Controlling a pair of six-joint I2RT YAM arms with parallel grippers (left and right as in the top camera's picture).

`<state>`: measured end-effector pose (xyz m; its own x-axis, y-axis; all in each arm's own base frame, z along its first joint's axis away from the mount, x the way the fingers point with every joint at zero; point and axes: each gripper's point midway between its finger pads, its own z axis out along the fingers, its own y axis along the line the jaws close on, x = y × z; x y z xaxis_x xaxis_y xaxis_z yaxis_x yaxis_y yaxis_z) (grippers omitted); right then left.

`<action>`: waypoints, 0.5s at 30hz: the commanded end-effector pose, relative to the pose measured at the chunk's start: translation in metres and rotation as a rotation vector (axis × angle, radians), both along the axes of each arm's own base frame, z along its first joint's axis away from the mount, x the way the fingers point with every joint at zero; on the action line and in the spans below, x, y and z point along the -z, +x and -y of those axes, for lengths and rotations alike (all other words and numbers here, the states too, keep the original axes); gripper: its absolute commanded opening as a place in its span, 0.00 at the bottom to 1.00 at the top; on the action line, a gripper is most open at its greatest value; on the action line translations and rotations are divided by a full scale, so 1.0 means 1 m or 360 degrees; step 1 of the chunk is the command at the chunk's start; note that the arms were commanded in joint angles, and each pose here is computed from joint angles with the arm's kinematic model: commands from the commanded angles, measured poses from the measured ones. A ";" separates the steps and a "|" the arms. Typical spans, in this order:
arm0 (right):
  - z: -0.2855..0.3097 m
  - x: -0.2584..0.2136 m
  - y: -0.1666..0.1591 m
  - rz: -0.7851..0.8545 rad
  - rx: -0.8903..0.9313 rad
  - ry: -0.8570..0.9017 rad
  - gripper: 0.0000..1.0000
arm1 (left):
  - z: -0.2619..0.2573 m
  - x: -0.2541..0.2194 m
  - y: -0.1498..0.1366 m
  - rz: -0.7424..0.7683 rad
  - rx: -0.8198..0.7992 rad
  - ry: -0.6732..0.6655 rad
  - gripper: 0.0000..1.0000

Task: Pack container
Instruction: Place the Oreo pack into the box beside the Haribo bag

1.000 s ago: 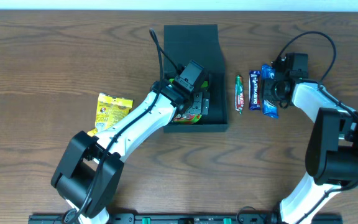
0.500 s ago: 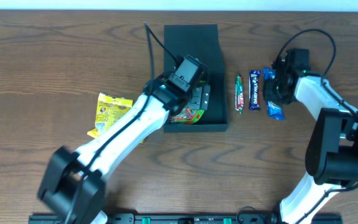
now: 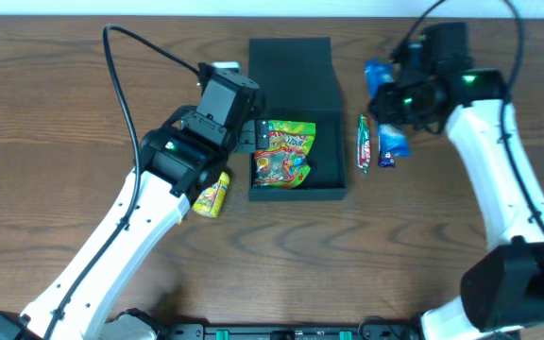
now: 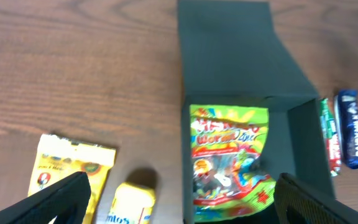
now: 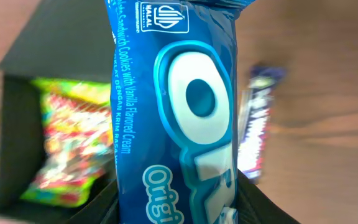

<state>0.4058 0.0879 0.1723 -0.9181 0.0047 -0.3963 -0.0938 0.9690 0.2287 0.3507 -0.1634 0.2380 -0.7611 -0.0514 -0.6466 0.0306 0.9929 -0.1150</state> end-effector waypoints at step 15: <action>-0.079 0.091 -0.017 -0.0272 0.0165 -0.0228 0.12 | -0.004 -0.001 -0.006 -0.0048 -0.0028 -0.0012 0.95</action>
